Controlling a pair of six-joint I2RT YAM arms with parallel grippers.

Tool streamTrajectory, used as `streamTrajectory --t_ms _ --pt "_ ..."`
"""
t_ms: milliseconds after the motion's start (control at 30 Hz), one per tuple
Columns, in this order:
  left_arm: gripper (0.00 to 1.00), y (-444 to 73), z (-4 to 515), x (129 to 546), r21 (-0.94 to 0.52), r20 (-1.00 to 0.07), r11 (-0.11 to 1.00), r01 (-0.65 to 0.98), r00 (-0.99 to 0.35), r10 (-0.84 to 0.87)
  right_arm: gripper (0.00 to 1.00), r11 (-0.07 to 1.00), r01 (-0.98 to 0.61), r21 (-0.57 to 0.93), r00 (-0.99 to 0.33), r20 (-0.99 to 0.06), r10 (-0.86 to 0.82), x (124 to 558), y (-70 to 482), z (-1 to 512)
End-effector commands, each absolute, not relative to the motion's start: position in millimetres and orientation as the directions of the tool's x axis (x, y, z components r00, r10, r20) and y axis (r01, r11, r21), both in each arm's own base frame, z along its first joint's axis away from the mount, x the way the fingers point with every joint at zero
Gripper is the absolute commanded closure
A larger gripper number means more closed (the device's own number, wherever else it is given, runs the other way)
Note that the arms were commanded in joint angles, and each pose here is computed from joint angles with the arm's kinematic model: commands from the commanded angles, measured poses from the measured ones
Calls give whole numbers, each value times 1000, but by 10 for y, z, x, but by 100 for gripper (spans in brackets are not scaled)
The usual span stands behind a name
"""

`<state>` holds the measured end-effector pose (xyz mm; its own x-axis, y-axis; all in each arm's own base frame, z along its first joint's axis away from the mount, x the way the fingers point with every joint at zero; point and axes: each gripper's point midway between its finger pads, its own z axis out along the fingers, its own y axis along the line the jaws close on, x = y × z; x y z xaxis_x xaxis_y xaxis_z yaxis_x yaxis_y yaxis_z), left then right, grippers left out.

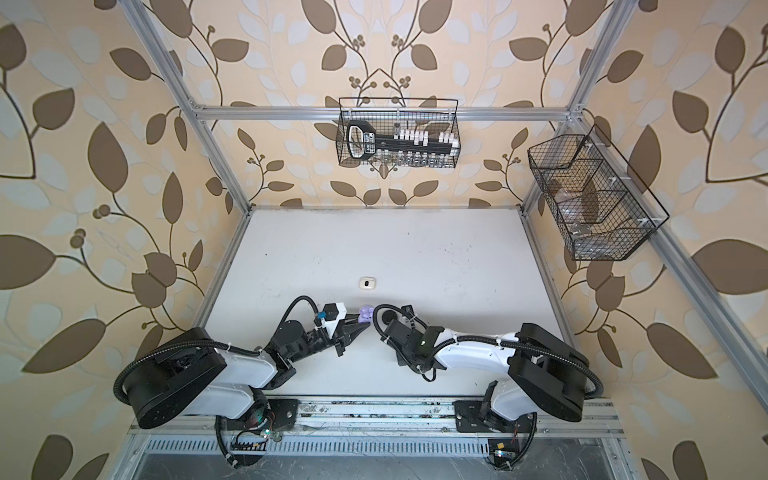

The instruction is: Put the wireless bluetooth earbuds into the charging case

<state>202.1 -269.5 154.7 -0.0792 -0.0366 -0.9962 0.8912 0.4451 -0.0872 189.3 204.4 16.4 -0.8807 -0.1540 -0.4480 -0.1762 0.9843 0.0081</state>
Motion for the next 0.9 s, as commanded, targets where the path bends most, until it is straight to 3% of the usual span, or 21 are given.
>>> streamTrajectory --t_ms 0,200,467,867 --pt "100 -2742 1750 2017 -47 -996 423 905 -13 -83 73 985 -165 -41 -894 -417 -167 1791 1889 91" --pt "100 -2750 1756 2019 -47 -996 420 906 -13 -85 71 985 -168 -42 -893 -418 -170 1762 1875 94" --pt "100 -2771 1739 2037 -52 -997 419 907 -20 -81 80 987 -153 -51 -888 -430 -160 1777 1837 91" --pt "100 -2984 1435 2164 -101 -995 395 913 -103 -17 81 986 -63 154 -764 -644 51 2012 1905 848"
